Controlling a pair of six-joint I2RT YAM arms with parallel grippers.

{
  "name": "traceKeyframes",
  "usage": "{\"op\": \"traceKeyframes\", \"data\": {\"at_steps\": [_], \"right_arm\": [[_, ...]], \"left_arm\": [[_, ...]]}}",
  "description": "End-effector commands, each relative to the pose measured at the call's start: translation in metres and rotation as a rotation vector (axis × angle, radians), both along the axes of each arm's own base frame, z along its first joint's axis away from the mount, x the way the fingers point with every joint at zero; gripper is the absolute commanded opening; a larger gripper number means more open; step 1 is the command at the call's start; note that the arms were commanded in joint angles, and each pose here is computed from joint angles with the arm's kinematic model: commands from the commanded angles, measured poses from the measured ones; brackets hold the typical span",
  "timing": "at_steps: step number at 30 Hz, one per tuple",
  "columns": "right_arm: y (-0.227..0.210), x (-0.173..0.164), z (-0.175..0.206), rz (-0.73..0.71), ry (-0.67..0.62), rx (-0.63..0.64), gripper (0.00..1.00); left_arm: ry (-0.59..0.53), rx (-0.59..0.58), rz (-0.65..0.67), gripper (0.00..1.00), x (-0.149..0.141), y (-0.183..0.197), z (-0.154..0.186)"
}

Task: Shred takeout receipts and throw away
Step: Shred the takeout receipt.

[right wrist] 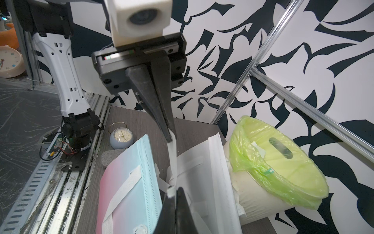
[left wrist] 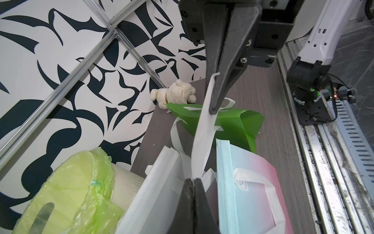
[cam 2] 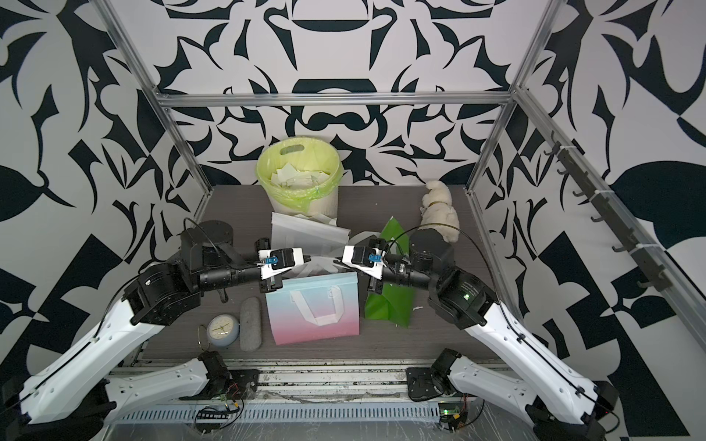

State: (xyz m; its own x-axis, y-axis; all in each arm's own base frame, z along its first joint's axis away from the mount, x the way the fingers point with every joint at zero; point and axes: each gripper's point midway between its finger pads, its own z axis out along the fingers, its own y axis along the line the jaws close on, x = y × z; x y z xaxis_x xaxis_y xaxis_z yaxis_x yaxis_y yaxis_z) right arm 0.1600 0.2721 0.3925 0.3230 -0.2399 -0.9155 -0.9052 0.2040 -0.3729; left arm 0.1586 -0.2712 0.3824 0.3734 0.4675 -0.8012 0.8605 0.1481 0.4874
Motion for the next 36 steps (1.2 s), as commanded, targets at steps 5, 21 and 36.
{"op": "traceKeyframes", "data": {"at_steps": [5,21,36], "right_arm": [[0.009,0.002,0.009,0.026,-0.141,-0.015,0.64],[0.036,0.001,0.005,0.046,-0.293,-0.129,0.22],[0.038,0.006,0.003,0.016,-0.309,-0.117,0.10]], "left_arm": [[0.030,0.084,-0.014,0.00,0.002,-0.004,-0.009],[0.045,0.105,-0.022,0.00,0.003,-0.006,-0.010],[0.065,0.092,-0.034,0.00,0.000,-0.008,-0.010]]}}
